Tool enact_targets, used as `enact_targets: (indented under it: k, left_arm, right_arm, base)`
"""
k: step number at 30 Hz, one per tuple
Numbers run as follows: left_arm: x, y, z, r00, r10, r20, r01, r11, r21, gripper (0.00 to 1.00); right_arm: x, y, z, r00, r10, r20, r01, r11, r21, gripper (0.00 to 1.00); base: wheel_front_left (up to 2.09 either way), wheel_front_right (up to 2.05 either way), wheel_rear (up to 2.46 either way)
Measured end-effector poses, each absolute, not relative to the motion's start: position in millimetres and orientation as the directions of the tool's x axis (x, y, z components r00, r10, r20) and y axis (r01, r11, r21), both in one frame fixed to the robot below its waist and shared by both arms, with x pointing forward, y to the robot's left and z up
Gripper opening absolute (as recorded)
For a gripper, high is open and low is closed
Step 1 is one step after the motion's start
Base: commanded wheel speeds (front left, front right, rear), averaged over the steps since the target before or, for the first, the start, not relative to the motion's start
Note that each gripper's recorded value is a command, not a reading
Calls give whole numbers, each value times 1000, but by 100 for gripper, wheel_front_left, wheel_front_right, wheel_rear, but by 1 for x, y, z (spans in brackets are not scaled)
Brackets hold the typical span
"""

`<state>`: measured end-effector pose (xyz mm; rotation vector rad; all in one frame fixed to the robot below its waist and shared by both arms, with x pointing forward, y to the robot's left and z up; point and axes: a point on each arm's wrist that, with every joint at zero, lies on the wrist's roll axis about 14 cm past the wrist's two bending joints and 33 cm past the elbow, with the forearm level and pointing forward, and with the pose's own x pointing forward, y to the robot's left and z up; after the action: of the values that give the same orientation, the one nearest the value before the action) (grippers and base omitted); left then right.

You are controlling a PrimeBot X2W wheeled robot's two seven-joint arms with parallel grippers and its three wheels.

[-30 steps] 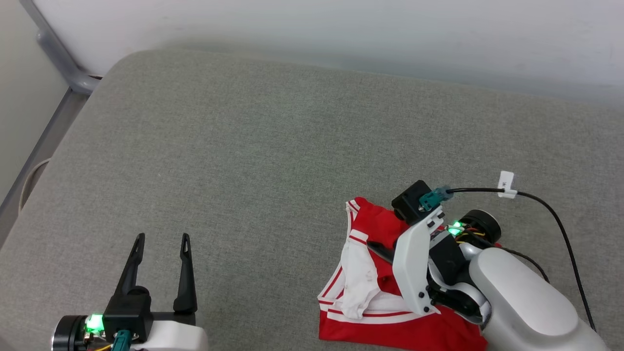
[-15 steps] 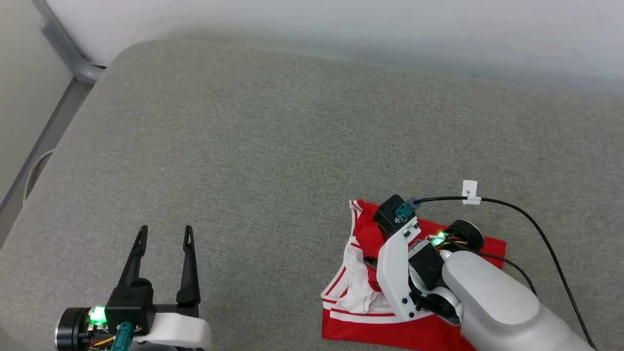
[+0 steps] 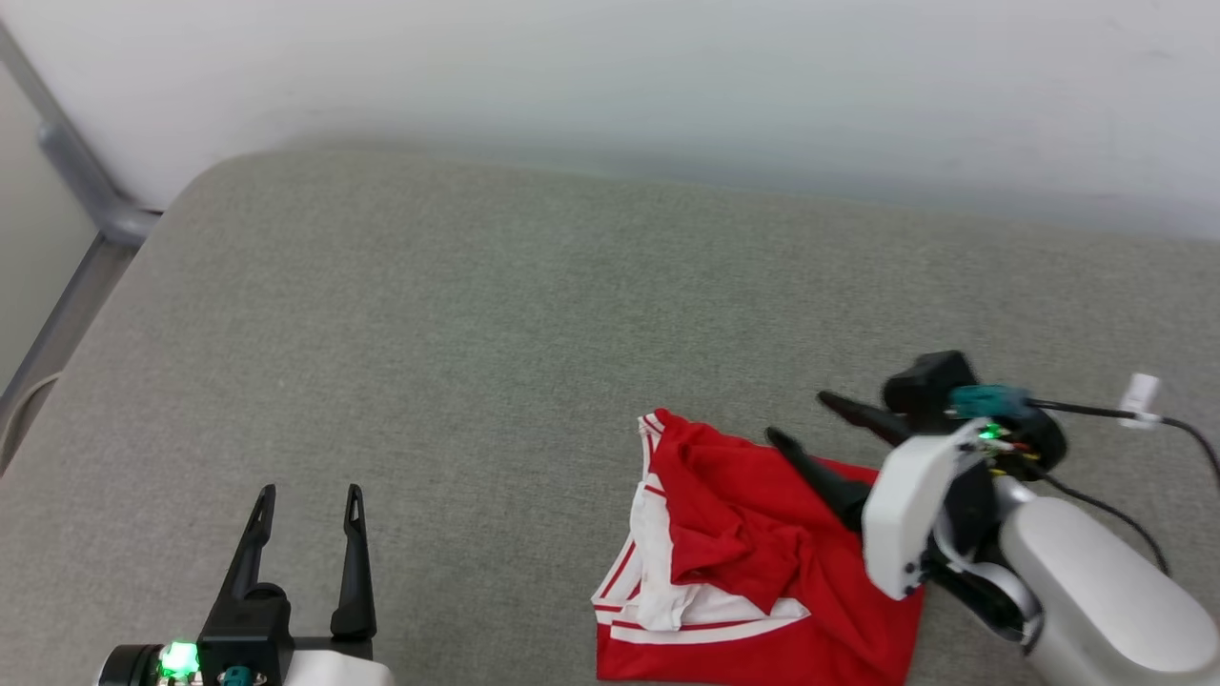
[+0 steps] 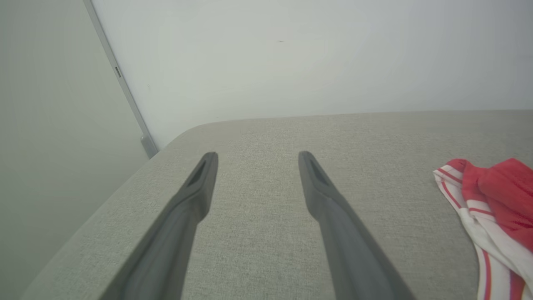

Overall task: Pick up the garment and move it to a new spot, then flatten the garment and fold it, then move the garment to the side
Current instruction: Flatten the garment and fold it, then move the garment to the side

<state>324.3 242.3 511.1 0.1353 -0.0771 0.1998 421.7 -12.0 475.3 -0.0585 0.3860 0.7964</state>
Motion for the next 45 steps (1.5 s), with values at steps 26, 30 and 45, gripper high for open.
enact_targets:
  k: [26, 30, 45]
  left_arm:
    - [323, 213, 525, 986, 91, 142, -110, 985, 130, 100]
    - [322, 215, 525, 986, 95, 140, -113, 985, 131, 100]
    - [318, 214, 521, 987, 97, 129, -113, 986, 126, 100]
  right_arm:
    - [357, -172, 544, 974, 94, 204, -105, 993, 45, 100]
    - [350, -173, 538, 979, 84, 188, -102, 990, 93, 100]
    - [347, -172, 533, 981, 81, 174, -105, 986, 133, 100]
  base:
    - [0, 0, 0]
    - [0, 0, 0]
    - [0, 0, 0]
